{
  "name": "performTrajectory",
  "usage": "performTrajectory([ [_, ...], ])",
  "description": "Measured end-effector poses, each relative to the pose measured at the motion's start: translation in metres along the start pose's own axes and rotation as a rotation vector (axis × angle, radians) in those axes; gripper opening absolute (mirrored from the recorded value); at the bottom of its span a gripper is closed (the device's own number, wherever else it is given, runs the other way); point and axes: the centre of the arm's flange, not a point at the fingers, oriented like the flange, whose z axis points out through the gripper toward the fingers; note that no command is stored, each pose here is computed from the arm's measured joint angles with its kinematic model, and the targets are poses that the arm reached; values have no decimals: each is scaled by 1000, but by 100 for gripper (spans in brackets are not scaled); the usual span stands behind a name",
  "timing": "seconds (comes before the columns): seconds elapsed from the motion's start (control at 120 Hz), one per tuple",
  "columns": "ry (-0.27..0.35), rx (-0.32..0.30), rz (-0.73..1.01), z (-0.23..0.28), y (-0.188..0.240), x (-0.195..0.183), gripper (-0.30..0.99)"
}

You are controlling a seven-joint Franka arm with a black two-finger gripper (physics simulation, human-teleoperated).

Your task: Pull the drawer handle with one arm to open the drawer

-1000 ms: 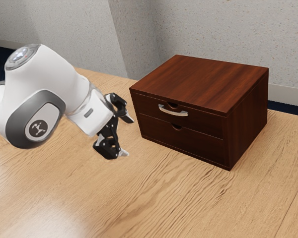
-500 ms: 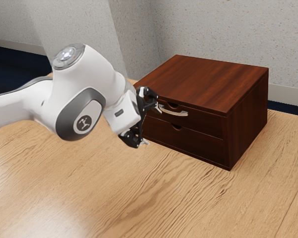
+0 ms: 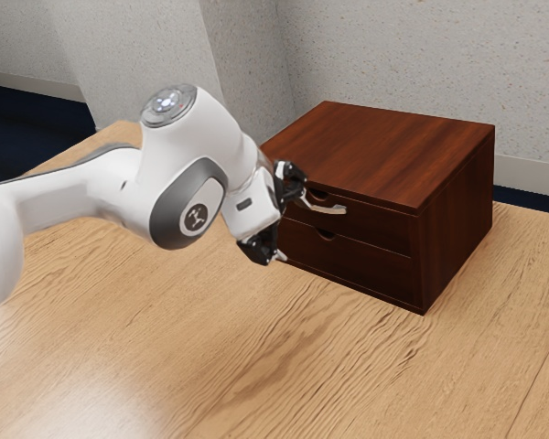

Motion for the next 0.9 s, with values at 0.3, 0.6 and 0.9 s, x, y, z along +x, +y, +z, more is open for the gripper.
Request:
performTrajectory([
  [0.3,16,85,15,-1,-1,-1,69],
  [0.6,5,94,13,17,1,-7,70],
  [0.9,3,86,7,29,3,-7,79],
])
